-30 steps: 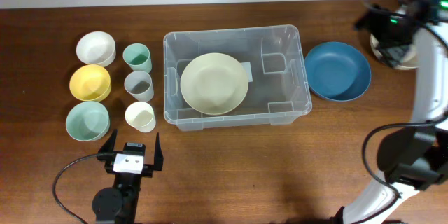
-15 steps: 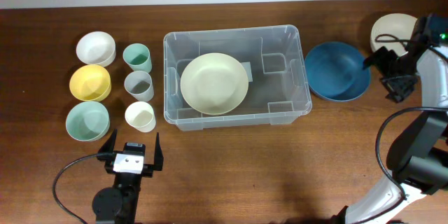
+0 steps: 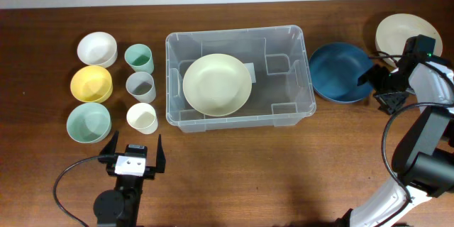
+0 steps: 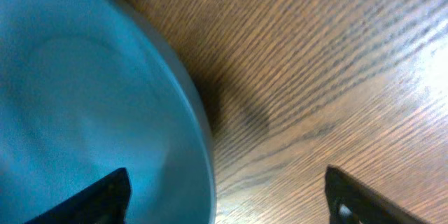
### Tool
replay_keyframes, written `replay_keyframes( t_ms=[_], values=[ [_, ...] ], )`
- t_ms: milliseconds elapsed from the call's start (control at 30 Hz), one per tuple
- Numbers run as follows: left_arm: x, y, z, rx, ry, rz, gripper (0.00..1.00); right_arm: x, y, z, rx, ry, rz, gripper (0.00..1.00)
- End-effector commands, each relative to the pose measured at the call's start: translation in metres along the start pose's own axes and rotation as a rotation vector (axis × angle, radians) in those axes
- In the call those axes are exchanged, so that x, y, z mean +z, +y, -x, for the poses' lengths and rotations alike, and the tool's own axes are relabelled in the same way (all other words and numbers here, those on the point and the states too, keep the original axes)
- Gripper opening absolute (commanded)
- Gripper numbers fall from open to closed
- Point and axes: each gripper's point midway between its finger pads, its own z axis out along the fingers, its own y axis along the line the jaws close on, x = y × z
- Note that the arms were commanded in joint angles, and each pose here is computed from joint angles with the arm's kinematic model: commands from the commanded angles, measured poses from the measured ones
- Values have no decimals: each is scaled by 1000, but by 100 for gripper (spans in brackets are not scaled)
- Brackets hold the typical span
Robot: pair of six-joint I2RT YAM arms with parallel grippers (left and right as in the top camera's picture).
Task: Pack container
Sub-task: 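Move the right gripper back to the blue plate, then grasp the rim of the blue plate with the right gripper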
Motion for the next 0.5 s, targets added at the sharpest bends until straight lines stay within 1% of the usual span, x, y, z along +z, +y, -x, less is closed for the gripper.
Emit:
replay_keyframes(
  t_ms=[0, 33, 333, 400, 467],
  values=[
    [0, 2, -1, 12, 3, 8, 100, 2, -1, -1, -2, 6, 6, 72],
    [0, 2, -1, 12, 3, 8, 100, 3, -1, -1, -2, 7, 5, 70],
    [0, 2, -1, 12, 3, 8, 100, 12, -6, -7, 0, 18, 0, 69],
    [0, 2, -1, 12, 3, 8, 100, 14, -7, -8, 0, 15, 1, 64],
    [0, 2, -1, 12, 3, 8, 100, 15, -7, -8, 4, 14, 1, 62]
  ],
)
